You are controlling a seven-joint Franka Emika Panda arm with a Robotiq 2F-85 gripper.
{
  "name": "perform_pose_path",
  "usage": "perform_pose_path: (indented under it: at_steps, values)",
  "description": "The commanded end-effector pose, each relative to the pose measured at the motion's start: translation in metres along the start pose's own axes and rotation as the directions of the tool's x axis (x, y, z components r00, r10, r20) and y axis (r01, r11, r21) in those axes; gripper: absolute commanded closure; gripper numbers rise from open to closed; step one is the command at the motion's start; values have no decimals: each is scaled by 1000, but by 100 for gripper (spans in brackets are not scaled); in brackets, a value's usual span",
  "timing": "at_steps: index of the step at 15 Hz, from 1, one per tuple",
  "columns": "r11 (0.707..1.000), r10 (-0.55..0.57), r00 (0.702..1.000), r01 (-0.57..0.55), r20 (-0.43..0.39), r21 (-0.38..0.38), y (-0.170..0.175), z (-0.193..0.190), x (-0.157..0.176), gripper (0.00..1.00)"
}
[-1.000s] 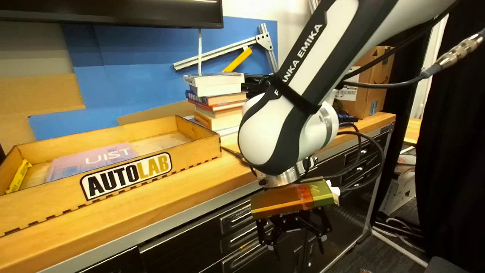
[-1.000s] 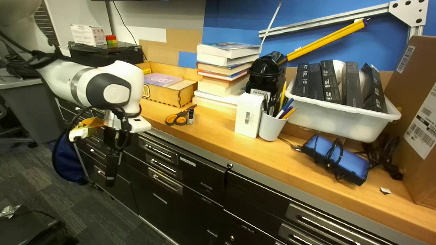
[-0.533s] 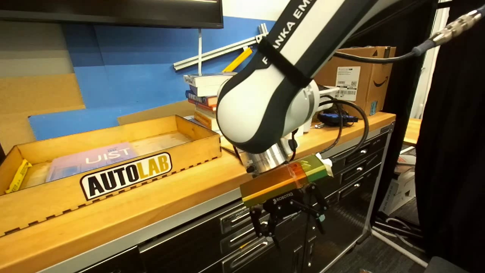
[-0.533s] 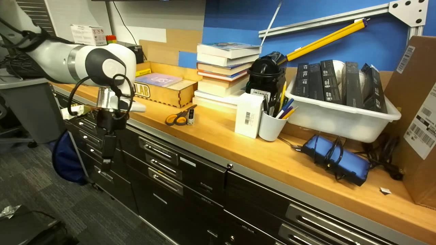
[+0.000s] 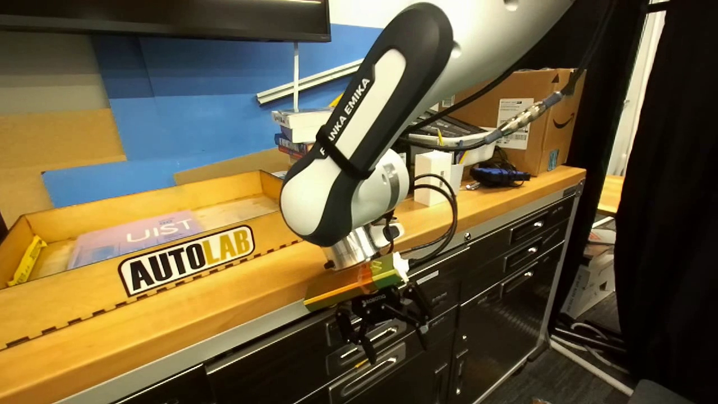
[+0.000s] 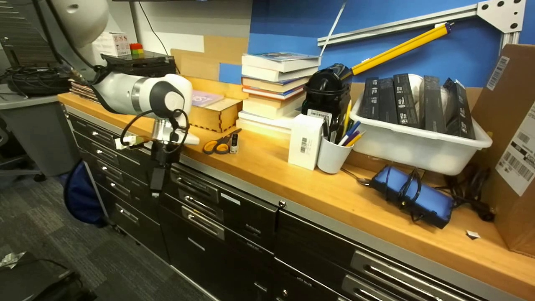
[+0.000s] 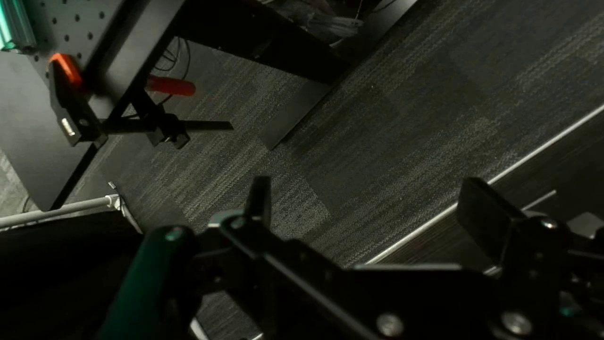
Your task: Put the blue object inside the drawer.
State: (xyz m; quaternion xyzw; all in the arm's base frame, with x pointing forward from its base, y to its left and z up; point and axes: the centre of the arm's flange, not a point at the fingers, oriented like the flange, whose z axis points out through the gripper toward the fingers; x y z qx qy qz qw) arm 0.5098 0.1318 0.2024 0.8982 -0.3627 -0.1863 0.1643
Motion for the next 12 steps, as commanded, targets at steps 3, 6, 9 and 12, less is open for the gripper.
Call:
perform_pose_path:
  at_steps: [3, 6, 9, 12]
  values:
    - [966, 233, 970, -222, -72, 136, -34, -10, -1, 0]
    - [938, 311, 948, -295, -66, 179, -32, -6, -19, 0]
    - [964, 208, 978, -207, 15, 165, -9, -19, -41, 0]
    - [968, 180, 983, -182, 28, 173, -25, -14, -39, 0]
